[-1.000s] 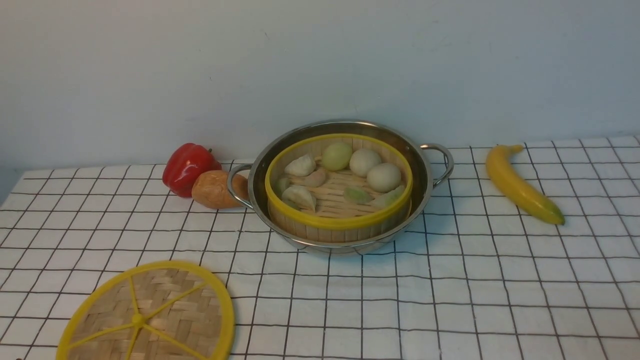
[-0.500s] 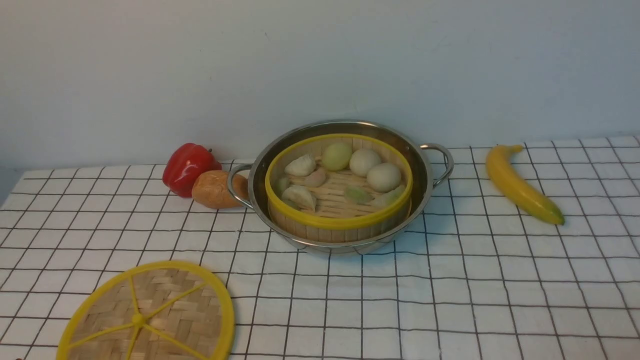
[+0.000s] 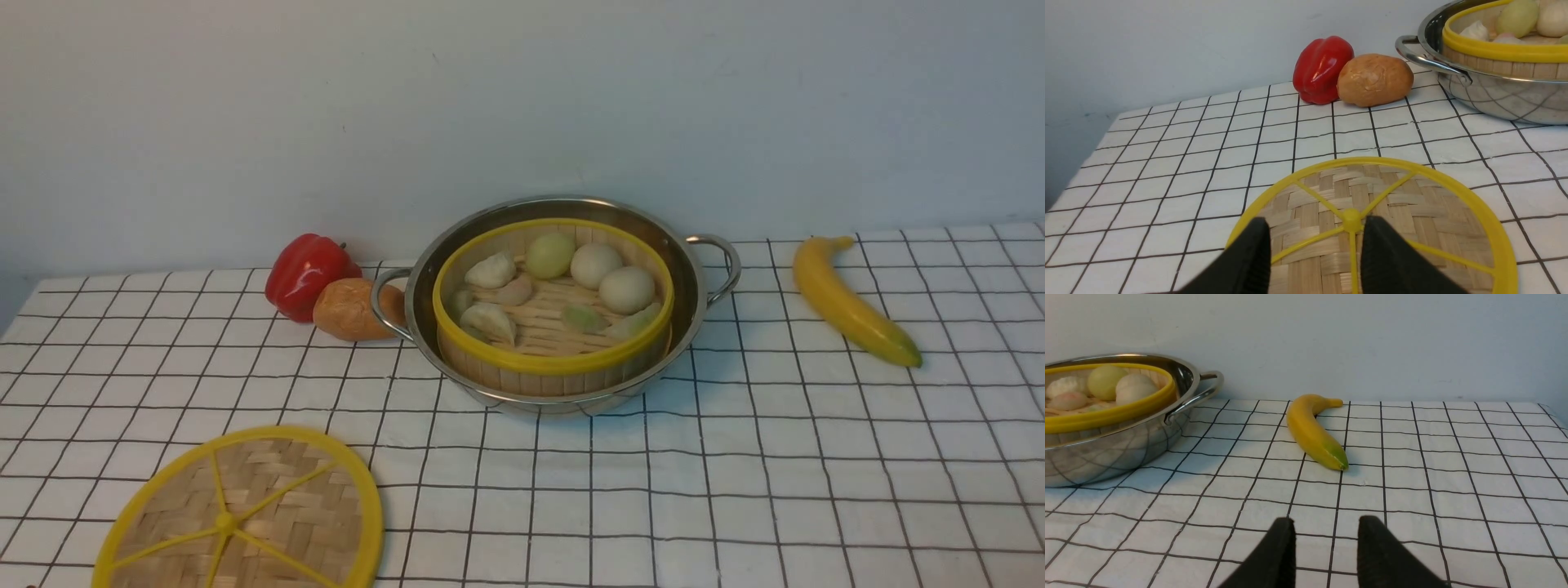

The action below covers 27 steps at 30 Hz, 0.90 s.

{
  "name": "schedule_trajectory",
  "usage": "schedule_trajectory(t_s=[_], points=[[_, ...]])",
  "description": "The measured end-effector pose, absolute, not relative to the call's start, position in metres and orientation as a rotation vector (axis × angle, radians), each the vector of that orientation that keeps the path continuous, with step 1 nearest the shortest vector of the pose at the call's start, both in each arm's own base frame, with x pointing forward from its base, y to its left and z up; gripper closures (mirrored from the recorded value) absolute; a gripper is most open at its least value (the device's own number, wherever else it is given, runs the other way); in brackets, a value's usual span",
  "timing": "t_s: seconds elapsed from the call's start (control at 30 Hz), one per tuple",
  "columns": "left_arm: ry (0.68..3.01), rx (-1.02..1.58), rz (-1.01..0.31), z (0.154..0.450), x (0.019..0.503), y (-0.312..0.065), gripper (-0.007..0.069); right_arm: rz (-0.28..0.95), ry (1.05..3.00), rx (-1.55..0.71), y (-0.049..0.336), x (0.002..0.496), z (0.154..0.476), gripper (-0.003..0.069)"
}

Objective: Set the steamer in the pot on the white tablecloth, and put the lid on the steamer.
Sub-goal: 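Grasp the bamboo steamer lid lying on the table by its centre knob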

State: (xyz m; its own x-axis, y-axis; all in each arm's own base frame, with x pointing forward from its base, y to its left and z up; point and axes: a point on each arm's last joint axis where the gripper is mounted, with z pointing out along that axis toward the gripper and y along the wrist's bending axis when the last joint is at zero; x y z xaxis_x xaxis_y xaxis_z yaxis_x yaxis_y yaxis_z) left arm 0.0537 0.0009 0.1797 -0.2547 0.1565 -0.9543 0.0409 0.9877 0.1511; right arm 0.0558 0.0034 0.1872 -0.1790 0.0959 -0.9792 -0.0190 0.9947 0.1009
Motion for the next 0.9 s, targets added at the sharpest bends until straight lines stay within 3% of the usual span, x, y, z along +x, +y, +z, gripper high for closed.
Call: schedule_trajectory(t_s=[0.37,0.67,0.77,0.9], points=[[1.766,0.118,0.072,0.185,0.055,-0.001,0.0330,0.103,1.748,0.057,0.003,0.056,0.187,0.0419],[1.450,-0.099,-0.146,0.214,0.056,-0.001,0.0330,0.102,1.748,0.057,0.003,0.056,0.187,0.0419],[1.404,-0.236,-0.286,0.217,0.056,0.000,0.0330,0.102,1.748,0.057,0.003,0.056,0.187,0.0419],[1.478,-0.261,-0.369,0.229,0.053,-0.004,0.0330,0.102,1.748,0.057,0.003,0.056,0.187,0.0419]])
